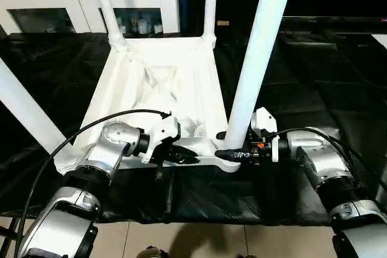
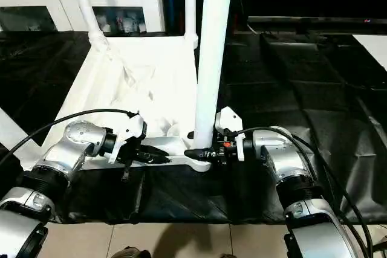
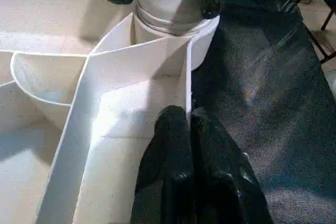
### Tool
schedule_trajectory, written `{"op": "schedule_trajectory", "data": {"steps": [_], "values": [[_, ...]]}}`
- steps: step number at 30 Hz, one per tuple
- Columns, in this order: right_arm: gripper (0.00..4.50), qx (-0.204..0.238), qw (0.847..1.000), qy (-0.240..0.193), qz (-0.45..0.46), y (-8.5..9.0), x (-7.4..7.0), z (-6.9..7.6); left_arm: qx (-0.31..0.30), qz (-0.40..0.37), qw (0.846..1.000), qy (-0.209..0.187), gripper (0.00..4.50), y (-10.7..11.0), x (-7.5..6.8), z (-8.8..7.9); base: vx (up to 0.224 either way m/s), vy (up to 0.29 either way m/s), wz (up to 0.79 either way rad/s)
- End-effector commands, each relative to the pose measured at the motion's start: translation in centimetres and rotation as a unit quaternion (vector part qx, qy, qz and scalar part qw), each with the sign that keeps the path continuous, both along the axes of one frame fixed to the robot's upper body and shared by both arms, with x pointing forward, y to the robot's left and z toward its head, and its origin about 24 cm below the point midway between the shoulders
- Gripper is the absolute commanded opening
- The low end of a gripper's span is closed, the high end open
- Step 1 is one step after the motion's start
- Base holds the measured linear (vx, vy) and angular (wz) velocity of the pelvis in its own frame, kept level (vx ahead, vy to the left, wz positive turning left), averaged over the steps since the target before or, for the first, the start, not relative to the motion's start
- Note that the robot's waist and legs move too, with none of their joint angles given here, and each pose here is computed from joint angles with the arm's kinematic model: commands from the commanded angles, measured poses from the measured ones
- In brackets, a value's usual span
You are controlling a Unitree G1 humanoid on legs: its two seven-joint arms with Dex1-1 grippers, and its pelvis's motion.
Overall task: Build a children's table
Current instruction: Rotate leg to tighten
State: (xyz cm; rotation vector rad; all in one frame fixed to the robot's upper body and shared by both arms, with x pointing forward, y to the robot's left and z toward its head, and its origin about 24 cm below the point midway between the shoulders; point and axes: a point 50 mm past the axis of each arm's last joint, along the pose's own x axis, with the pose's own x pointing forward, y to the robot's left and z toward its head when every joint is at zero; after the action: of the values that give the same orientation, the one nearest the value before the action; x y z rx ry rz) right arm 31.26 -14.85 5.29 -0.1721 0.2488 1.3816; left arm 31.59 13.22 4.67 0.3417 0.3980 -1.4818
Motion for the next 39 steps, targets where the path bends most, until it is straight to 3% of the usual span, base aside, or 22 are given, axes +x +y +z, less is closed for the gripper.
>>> {"op": "schedule_trajectory", "data": {"steps": [1,9,13,15,16,18,21,23,26,27,33,39], "values": [[2.07,-0.006,1.000,0.009,-0.004,0.1,0.0,-0.2,-0.004,0.006,1.000,-0.001,0.00,-0.2,0.2,0.1,0.000,0.000,0.00],[1.98,-0.004,0.999,0.009,-0.035,0.4,-0.2,-0.8,0.007,0.043,0.999,-0.014,0.00,0.1,0.6,0.0,0.000,0.000,0.00],[1.98,0.007,0.997,0.024,-0.078,1.1,-0.8,-1.9,0.011,0.088,0.996,-0.023,0.00,-0.3,1.0,-0.2,0.000,0.000,0.00],[1.97,0.002,0.988,0.022,-0.155,2.4,-0.8,-3.2,-0.012,0.133,0.991,-0.025,0.00,-2.3,1.5,-0.1,0.000,0.000,0.00],[1.97,0.003,0.987,0.023,-0.158,2.4,-0.8,-3.2,-0.012,0.135,0.990,-0.026,0.00,-2.4,1.5,-0.1,0.000,0.000,0.00],[1.96,0.024,0.967,0.037,-0.252,4.4,-0.2,-3.8,-0.016,0.174,0.984,-0.029,0.00,-4.5,1.7,-0.5,0.000,0.000,0.00],[1.96,0.037,0.952,0.049,-0.300,5.7,0.3,-4.0,-0.017,0.196,0.980,-0.034,0.00,-5.5,1.8,-0.6,0.000,0.000,0.00],[1.96,0.041,0.922,0.058,-0.380,7.9,1.5,-3.8,-0.017,0.222,0.974,-0.046,0.00,-7.2,2.0,-0.6,-0.034,0.015,-0.05],[1.96,0.062,0.922,0.048,-0.380,9.3,1.8,-2.9,-0.012,0.214,0.975,-0.057,0.00,-7.8,2.0,-0.4,-0.078,0.033,-0.08],[2.31,0.070,0.922,0.043,-0.379,9.6,1.9,-2.6,-0.012,0.211,0.976,-0.059,0.00,-7.9,2.0,-0.3,-0.093,0.030,-0.02],[2.93,0.081,0.921,0.015,-0.382,8.3,2.3,-1.9,0.001,0.194,0.979,-0.068,0.00,-6.7,1.9,-0.4,0.069,-0.049,-0.17],[3.39,0.057,0.953,-0.027,-0.298,5.4,2.0,-1.6,0.006,0.160,0.985,-0.072,0.00,-4.5,1.6,-0.4,0.000,0.000,0.00]]}}
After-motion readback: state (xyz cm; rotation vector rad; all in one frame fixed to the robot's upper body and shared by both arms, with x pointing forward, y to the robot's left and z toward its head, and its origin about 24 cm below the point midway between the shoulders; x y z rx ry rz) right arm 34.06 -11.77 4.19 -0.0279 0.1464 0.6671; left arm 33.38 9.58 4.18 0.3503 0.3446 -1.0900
